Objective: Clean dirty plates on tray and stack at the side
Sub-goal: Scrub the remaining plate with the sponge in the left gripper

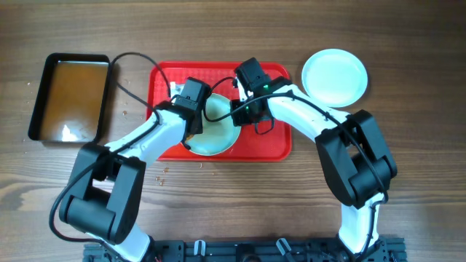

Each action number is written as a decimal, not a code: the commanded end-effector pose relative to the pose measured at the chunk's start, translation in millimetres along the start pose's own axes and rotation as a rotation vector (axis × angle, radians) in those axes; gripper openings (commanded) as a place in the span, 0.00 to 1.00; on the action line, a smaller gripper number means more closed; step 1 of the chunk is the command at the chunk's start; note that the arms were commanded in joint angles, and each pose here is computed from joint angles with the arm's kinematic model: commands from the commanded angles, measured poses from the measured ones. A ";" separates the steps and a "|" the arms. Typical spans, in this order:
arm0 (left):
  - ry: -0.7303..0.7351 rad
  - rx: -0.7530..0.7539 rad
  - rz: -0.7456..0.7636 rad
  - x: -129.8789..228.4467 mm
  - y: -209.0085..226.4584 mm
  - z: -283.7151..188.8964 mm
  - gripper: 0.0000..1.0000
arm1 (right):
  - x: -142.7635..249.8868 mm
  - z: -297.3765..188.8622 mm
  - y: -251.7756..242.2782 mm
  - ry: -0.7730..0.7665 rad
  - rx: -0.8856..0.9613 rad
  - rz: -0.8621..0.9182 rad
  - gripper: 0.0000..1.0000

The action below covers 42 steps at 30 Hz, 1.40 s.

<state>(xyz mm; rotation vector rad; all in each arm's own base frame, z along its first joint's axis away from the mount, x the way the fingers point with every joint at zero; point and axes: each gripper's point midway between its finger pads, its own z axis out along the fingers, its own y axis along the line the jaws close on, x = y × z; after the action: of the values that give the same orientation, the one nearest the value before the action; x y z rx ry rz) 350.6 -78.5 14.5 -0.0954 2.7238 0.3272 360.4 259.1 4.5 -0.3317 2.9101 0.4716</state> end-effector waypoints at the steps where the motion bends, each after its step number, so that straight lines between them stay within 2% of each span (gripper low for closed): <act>1: -0.147 -0.333 0.146 -25.1 50.1 -19.5 0.04 | 7.9 14.0 -22.3 0.033 0.079 0.023 0.04; 3: -0.252 -0.424 0.137 -41.6 54.2 -38.6 0.04 | 7.9 14.0 -22.3 0.033 0.079 0.023 0.05; 5: -0.302 -0.396 0.116 -49.0 43.7 -45.7 0.04 | 8.0 14.0 -22.4 0.033 0.079 0.023 0.04; 8: -0.248 -0.164 -0.029 -39.9 12.6 -32.0 0.04 | 8.0 14.0 -22.4 0.033 0.079 0.023 0.04; 11: -0.104 0.217 -0.250 -34.4 -32.2 -21.1 0.04 | 8.0 14.0 -22.4 0.033 0.079 0.023 0.04; 13: -0.066 0.399 -0.282 -40.7 -53.3 -26.6 0.04 | 8.0 14.0 -22.4 0.033 0.079 0.023 0.04; 17: -0.004 0.480 -0.273 -32.1 -65.6 -27.7 0.04 | 7.9 14.0 -22.3 0.033 0.079 0.023 0.04; 24: 0.210 0.337 -0.212 27.4 -54.0 6.3 0.04 | 8.1 14.0 -22.4 0.033 0.079 0.023 0.05; 26: 0.196 0.218 -0.200 30.7 -33.1 12.0 0.04 | 8.0 14.0 -22.4 0.033 0.079 0.023 0.04; 28: 0.176 0.116 -0.106 33.1 -12.9 14.7 0.04 | 8.0 14.0 -22.4 0.033 0.079 0.023 0.04; 34: 0.047 -0.098 0.015 10.1 28.5 6.3 0.04 | 8.0 14.0 -22.4 0.033 0.079 0.023 0.04; 37: -0.028 -0.159 0.008 -6.0 42.4 -6.0 0.04 | 8.0 14.0 -22.4 0.033 0.079 0.023 0.04; 39: -0.082 -0.160 -0.017 -18.2 43.3 -11.5 0.04 | 8.0 14.0 -22.4 0.033 0.079 0.022 0.04; 42: -0.185 -0.098 -0.206 -42.4 36.6 -20.4 0.04 | 8.2 14.0 -22.4 0.034 0.079 0.023 0.04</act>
<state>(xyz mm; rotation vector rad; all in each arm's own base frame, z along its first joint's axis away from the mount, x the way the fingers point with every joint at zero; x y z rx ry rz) 367.0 -59.7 36.5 -0.1730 2.6172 0.3868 359.1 259.4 3.8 -0.3312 2.9164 0.4803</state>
